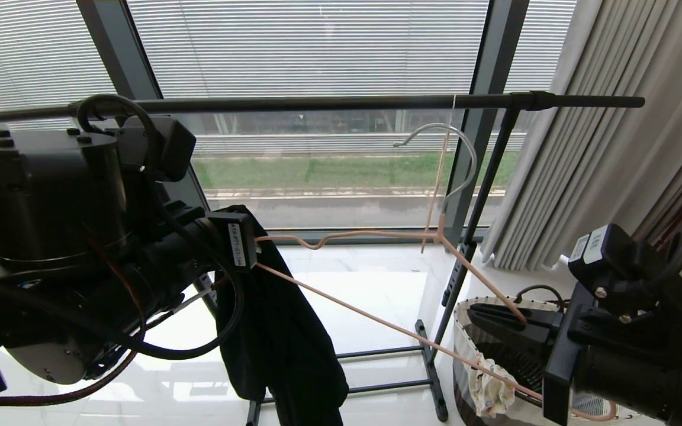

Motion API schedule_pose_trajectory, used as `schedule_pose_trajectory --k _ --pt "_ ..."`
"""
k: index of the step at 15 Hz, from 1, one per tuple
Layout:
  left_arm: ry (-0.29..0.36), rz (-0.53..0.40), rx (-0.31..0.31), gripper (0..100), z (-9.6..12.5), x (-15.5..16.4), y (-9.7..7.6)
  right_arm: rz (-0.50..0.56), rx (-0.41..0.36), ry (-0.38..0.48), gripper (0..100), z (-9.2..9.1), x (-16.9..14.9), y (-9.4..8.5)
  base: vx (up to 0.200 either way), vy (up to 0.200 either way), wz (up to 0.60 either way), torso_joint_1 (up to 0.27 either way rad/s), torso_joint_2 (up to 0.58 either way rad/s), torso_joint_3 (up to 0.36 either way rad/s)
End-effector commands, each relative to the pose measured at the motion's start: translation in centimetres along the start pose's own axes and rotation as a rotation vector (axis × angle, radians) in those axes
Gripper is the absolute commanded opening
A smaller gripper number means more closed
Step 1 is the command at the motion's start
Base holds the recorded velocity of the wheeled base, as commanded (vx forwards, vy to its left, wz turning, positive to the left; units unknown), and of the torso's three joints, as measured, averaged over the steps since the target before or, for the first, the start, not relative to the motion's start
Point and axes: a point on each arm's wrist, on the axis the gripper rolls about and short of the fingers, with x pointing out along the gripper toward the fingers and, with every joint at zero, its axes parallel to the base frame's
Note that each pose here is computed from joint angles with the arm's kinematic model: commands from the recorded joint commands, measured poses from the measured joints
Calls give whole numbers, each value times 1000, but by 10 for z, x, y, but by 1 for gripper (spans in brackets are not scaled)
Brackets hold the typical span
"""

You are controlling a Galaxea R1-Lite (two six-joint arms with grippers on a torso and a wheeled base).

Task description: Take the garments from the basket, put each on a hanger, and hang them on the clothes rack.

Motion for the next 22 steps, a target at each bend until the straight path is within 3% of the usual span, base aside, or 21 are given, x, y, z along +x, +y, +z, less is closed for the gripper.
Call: schedule_pose_trajectory --k 1,5,10,15,18,20,22 --pt "-4 -5 -1 0 1 -1 -1 -2 0 -2 0 1 1 0 0 0 0 0 0 0" --pt "-16 -96 7 0 3 -11 -21 -1 5 -14 0 9 15 0 0 0 0 0 0 0" --pt "-54 -131 -12 0 15 -15 -29 25 -1 -14 0 4 45 8 0 0 0 0 0 0" --pt "-60 -243 12 0 15 -27 -43 46 -12 32 0 -3 77 14 0 0 0 0 0 0" --pt "-83 -291 152 0 14 -30 -27 38 -38 56 0 -9 81 12 0 0 0 0 0 0" --pt "-84 -292 208 0 11 -27 -5 14 -31 48 0 -7 78 5 0 0 0 0 0 0" --pt "-84 -238 225 0 12 -20 13 7 -29 21 0 -2 68 2 0 0 0 0 0 0"
